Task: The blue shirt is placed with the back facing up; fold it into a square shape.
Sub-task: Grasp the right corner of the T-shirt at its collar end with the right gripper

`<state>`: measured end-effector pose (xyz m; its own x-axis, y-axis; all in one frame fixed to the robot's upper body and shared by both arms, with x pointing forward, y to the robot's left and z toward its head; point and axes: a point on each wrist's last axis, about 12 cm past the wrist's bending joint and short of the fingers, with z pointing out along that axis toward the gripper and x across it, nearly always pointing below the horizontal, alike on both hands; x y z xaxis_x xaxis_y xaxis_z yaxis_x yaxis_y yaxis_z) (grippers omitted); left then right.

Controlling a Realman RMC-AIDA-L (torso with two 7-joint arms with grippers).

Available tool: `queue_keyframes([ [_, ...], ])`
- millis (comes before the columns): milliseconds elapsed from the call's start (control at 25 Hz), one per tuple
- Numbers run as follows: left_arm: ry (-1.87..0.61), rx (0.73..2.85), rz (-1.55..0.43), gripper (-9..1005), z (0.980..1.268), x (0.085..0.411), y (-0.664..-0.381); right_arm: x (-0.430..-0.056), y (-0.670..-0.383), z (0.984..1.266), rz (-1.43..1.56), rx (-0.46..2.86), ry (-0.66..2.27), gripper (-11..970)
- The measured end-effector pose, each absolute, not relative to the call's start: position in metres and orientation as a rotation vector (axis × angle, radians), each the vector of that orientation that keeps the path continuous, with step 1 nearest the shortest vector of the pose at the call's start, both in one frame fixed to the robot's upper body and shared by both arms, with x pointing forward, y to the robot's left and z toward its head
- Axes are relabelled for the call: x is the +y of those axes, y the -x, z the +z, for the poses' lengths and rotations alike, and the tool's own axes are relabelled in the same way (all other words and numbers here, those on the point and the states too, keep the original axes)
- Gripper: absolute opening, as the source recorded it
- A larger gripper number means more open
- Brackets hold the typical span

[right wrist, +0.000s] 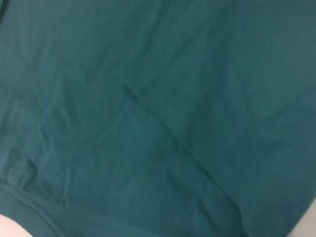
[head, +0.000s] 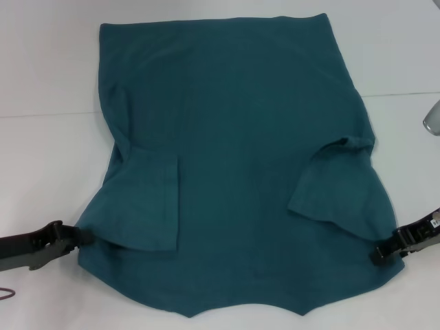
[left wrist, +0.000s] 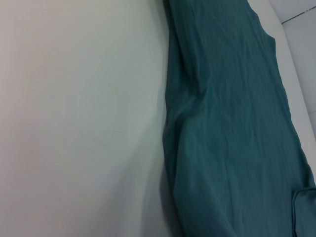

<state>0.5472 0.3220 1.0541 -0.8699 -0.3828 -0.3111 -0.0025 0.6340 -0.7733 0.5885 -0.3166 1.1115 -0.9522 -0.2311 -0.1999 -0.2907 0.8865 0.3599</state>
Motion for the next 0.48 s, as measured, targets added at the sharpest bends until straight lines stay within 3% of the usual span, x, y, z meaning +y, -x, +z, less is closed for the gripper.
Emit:
queue_keyframes([
  [360,0.308,2.405,-1.138,33,1.0539,0.3224,-0.5468,-0.3156,-0.5900,1.1139,0.589,2.895,0.412,498],
  [480,0.308,2.406,-1.137,33,1.0540,0.3229,-0.5468,-0.3163,-0.5902,1.1148,0.592,2.891,0.408,375],
])
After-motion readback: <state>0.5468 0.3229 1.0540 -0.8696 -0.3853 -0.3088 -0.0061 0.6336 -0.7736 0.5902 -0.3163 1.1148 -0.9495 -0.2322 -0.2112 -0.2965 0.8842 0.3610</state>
